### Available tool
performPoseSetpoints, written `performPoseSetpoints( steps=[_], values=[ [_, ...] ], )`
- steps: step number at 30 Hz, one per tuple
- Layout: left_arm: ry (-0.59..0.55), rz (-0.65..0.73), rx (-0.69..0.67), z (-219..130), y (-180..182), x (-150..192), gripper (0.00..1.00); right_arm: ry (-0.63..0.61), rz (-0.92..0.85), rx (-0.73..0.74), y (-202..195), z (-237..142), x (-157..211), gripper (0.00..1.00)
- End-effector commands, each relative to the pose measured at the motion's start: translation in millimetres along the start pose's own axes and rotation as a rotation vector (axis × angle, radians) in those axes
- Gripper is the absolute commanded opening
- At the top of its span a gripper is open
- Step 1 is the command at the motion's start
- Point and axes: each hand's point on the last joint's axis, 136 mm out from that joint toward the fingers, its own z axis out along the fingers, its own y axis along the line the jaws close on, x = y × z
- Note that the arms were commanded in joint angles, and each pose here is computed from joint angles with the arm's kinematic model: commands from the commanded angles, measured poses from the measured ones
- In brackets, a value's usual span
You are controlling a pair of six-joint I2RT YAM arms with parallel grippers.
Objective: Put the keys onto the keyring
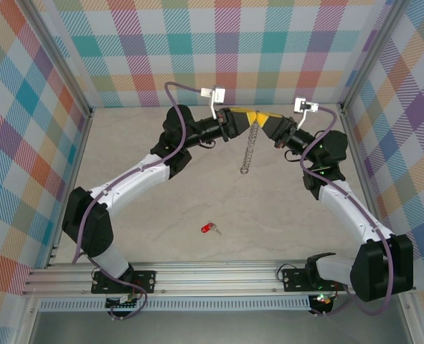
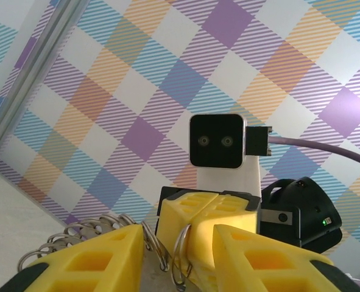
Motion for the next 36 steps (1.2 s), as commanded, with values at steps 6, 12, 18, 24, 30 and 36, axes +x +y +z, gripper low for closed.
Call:
performPoseSetpoints(
  steps=[6, 12, 18, 24, 30, 36],
  values=[
    [-0.008, 0.016, 0.041, 4.2, -15.3, -3.3, 0.19, -0.027, -0.039, -0.037, 11.6, 0.6, -5.4, 0.0],
    [-0.012, 0.015, 0.035, 1.3, -15.3, -2.0, 0.14, -0.024, -0.03, -0.023, 6.3, 0.3, -2.7, 0.0],
    [-0.01, 0.014, 0.036, -0.6, -15.1, 0.2, 0.15, -0.025, -0.023, -0.012, 1.0, 1.0, -1.5, 0.0],
    [0.004, 0.009, 0.036, -1.5, -14.7, 4.2, 0.13, -0.027, -0.017, -0.005, -2.6, 1.7, -0.9, 0.0],
    [0.009, 0.002, 0.021, -3.7, -11.1, 8.2, 0.23, -0.028, -0.011, 0.0, -4.8, 2.2, -0.3, 0.0],
    [0.004, 0.005, 0.019, -6.1, -12.3, 7.4, 0.24, -0.031, -0.008, 0.009, -7.0, 1.5, 0.2, 0.0]
  ],
)
